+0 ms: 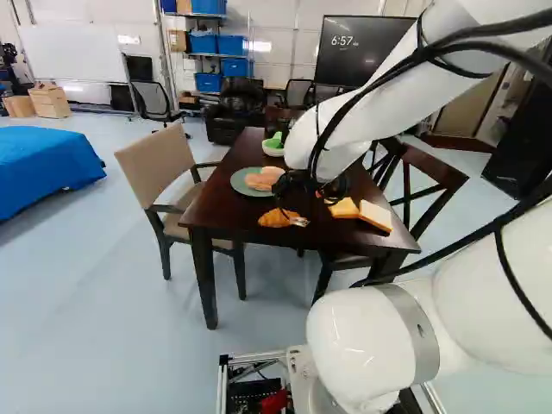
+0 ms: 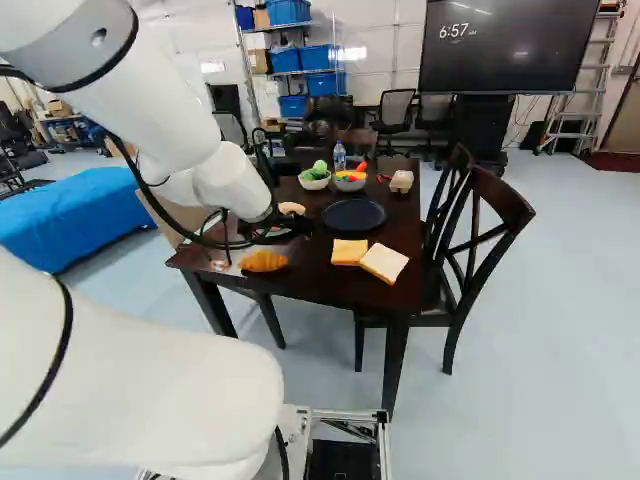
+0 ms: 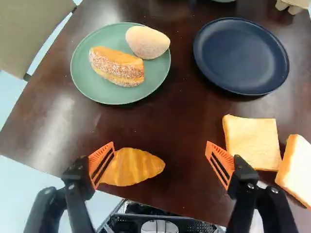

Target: Move the croissant to the empty plate

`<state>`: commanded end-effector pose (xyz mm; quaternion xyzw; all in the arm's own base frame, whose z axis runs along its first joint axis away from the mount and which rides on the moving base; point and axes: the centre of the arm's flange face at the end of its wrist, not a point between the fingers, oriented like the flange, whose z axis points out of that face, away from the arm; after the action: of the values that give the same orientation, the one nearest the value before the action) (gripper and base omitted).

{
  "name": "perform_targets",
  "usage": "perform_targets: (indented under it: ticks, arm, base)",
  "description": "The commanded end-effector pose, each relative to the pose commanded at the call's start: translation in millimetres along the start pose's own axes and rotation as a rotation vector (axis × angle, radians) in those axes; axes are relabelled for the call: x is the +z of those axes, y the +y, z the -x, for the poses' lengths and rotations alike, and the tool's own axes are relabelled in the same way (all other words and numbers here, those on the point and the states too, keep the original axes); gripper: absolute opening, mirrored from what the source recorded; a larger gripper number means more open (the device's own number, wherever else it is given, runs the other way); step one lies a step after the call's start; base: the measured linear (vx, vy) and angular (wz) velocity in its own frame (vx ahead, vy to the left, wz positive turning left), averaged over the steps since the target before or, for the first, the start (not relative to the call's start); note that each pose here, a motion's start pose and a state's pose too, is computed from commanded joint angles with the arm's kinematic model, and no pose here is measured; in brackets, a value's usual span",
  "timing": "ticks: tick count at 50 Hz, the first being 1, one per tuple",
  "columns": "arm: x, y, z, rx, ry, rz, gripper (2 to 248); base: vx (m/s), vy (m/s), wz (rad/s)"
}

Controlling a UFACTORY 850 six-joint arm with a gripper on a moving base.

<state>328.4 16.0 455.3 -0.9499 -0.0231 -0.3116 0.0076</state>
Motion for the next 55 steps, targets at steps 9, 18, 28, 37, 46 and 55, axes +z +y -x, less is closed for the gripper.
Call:
perform_targets:
  ticks: [9, 18, 28, 37, 46, 55]
  arm:
    - [-4, -3.5, -4.1, -0.009, -0.035, -0.006, 247]
    - [-8, -7.4, -7.6, -0.019, -0.074, -0.013, 247]
    - [-13, -12.1, -11.2, -0.031, -0.121, -0.020, 247]
    - [-19, -18.1, -16.9, -0.046, -0.156, -0.029, 247]
    - [-24, -23.0, -21.5, -0.019, -0.192, -0.032, 247]
    - [-29, -24.3, -23.6, 0.063, -0.235, -0.021, 247]
  base:
    - [0.000, 0.000, 0.000]
    - [0.000, 0.000, 0.000]
    - [0.000, 0.000, 0.000]
    - [0.000, 0.000, 0.000]
    - [0.000, 0.000, 0.000]
    - [0.000, 0.000, 0.000]
